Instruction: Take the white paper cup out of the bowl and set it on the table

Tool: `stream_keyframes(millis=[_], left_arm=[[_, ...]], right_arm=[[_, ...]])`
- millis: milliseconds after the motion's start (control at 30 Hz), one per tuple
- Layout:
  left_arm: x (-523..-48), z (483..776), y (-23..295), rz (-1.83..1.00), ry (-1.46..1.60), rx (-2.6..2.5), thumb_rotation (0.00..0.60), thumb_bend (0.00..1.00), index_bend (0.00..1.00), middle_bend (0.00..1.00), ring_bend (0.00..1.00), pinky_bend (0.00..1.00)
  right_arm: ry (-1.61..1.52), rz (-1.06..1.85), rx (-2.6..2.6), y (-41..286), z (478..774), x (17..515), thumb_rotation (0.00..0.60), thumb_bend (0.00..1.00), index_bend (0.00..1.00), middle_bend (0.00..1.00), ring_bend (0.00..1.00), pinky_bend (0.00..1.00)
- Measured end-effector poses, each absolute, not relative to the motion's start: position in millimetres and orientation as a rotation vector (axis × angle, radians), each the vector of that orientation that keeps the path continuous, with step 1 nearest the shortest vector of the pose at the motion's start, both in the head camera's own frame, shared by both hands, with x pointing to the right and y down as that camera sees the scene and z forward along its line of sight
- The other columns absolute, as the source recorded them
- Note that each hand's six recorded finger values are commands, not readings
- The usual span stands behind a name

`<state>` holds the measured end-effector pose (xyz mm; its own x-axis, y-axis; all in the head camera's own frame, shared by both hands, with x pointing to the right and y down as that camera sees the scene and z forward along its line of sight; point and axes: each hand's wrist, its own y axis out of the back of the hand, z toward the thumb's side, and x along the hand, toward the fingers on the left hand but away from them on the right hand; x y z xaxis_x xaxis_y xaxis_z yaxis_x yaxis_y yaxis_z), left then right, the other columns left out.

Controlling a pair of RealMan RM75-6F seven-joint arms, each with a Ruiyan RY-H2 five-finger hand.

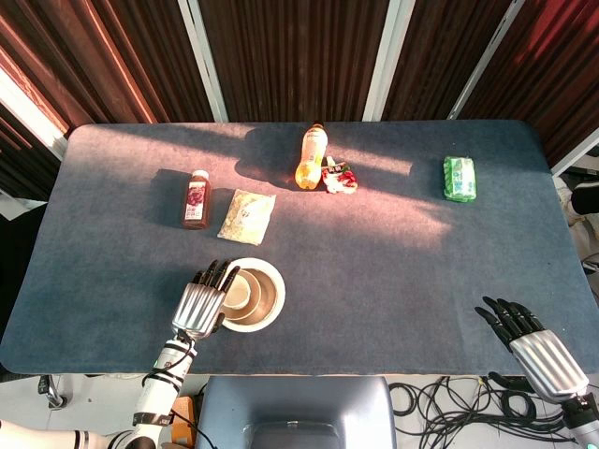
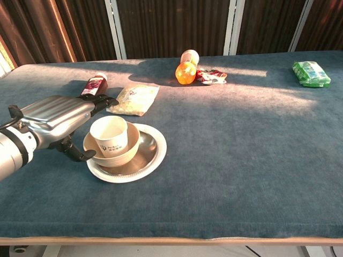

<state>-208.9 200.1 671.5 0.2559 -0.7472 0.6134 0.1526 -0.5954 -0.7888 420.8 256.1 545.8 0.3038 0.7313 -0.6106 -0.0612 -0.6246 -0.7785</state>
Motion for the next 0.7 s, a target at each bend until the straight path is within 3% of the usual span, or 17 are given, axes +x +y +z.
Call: stream_keyframes(millis=[700], left_arm=[[-206.6,680.5,198.9,-1.456,0.559,-1.755,0.6,0.31,0.0,0.08,0.09,0.25]], right_arm=[[-0.584,1.396,-1.853,257.5,547.8,419.3,0.6,0.03,0.0,0.0,0.0,0.11]])
